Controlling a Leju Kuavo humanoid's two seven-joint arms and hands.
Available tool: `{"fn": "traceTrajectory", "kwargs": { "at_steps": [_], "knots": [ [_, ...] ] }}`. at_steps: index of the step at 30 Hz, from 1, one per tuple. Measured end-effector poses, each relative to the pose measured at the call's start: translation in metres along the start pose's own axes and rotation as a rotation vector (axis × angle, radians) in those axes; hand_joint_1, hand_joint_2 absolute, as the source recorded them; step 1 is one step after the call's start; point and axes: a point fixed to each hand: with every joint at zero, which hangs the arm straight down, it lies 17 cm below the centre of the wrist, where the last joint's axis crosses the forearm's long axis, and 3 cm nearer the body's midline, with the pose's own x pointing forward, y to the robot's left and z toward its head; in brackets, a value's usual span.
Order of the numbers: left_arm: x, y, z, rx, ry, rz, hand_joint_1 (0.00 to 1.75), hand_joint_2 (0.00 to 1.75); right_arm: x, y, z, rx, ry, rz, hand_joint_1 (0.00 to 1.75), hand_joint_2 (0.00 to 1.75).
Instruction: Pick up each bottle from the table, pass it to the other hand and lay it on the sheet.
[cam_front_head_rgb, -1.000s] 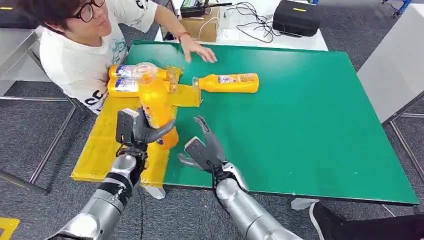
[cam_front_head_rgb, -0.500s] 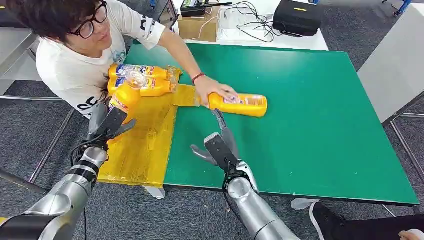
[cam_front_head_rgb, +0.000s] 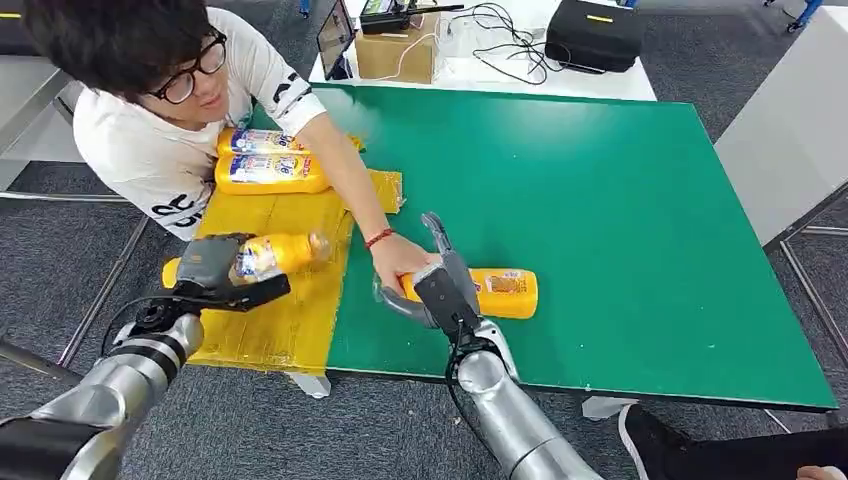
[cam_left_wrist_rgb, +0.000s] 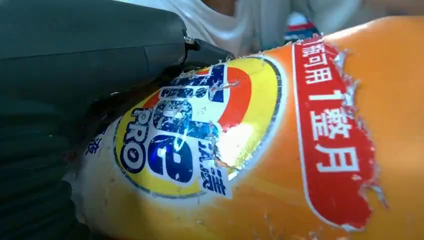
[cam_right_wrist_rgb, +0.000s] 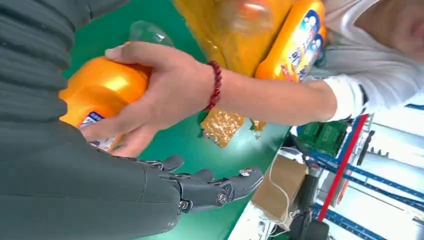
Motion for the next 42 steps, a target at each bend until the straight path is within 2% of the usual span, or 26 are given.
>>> {"fn": "traceTrajectory", "kwargs": {
  "at_steps": [6,8,9,10,11,17,20,24,30,42],
  "knots": [
    [0.01,-0.036,0.004,-0.251,-0.05,0.0,1.75,1.75,0.006,0.001,-0.002,0.014,-0.008,-0.003,0.0,1.75],
    [0.013,-0.04,0.005,-0.295,-0.063,0.006,1.75,1.75,0.006,0.001,-0.002,0.018,-0.007,-0.004,0.0,1.75],
    [0.014,-0.041,0.005,-0.303,-0.068,0.008,1.59,1.75,0.006,0.001,-0.002,0.02,-0.007,-0.003,0.0,1.75],
    [0.015,-0.042,0.005,-0.306,-0.073,0.007,0.26,1.75,0.006,0.001,-0.002,0.021,-0.008,-0.004,0.0,1.75],
    [0.016,-0.042,0.005,-0.307,-0.078,0.005,0.0,1.75,0.006,0.0,-0.003,0.022,-0.008,-0.003,0.0,1.75],
    [0.019,-0.035,0.005,-0.223,-0.082,0.053,0.0,1.75,0.002,0.0,-0.002,0.031,0.004,0.041,0.0,1.75],
    [0.016,-0.031,0.009,-0.129,-0.059,0.083,0.0,1.75,-0.004,-0.008,-0.002,-0.002,0.009,0.172,0.0,1.75],
    [0.016,-0.031,0.012,-0.094,-0.048,0.087,0.0,1.75,-0.01,-0.01,0.001,0.002,0.012,0.252,0.0,1.75],
    [0.019,-0.027,0.017,-0.018,-0.041,0.197,0.0,1.75,-0.049,-0.027,0.014,0.032,0.088,0.432,0.0,1.75],
    [0.022,-0.021,0.02,0.044,-0.031,0.318,0.0,1.75,-0.085,-0.051,0.024,0.07,0.161,0.552,0.0,1.75]
  ]
}}
